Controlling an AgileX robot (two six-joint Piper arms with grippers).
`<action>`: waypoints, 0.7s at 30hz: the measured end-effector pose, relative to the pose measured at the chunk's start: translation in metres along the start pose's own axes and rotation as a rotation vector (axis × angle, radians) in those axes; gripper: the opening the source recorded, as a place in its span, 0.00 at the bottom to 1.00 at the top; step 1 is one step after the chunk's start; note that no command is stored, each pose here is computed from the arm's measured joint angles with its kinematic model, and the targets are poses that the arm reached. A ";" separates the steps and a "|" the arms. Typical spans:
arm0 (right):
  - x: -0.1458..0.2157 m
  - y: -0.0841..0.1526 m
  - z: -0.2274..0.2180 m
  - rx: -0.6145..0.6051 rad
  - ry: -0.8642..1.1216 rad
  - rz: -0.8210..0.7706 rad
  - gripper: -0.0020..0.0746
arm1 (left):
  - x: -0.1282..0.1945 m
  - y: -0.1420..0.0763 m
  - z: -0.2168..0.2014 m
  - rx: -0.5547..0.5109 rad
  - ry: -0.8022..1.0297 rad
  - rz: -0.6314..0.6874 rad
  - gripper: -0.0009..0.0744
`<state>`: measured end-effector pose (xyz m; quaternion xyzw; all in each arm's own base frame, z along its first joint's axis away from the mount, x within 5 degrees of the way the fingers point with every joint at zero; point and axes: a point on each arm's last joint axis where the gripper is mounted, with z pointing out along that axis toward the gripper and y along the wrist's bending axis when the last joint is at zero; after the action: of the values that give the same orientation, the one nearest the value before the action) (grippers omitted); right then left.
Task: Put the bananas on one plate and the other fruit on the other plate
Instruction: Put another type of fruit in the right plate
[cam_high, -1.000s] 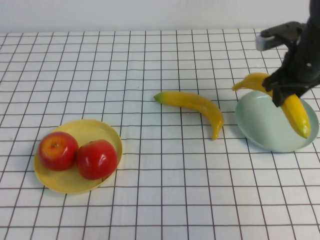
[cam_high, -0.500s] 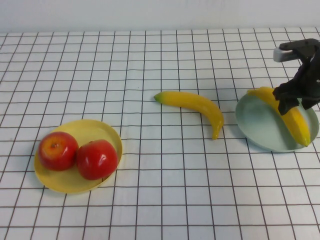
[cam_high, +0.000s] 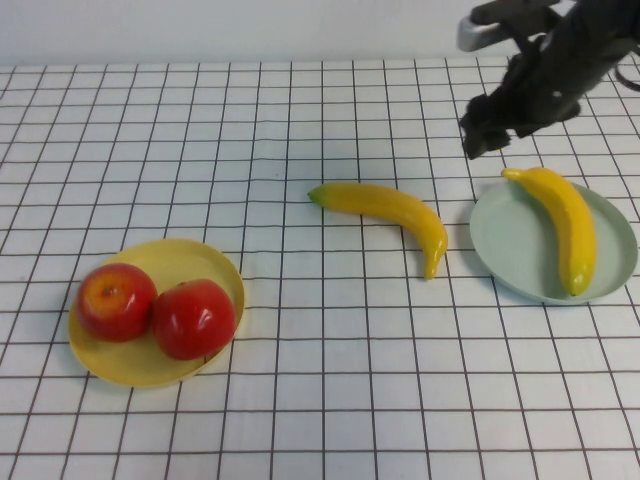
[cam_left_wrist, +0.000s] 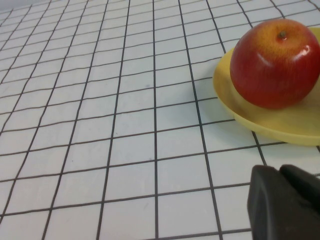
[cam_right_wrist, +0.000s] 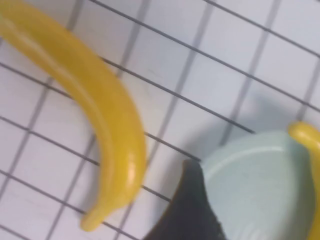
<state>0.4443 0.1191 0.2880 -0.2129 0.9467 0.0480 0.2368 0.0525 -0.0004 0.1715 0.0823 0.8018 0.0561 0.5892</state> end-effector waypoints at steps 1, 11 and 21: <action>-0.005 0.013 0.003 -0.013 -0.005 -0.041 0.69 | 0.000 0.000 0.000 0.000 0.000 0.000 0.01; -0.009 0.076 0.084 -0.101 0.122 -0.279 0.69 | 0.000 0.000 0.000 0.000 0.000 0.000 0.01; -0.002 0.075 0.110 -0.086 0.158 -0.301 0.62 | 0.000 0.000 0.000 0.000 0.000 0.000 0.01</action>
<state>0.4613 0.2088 0.1914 -0.3655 0.9168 0.0356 0.1568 0.0525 -0.0004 0.1715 0.0823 0.8018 0.0561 0.5892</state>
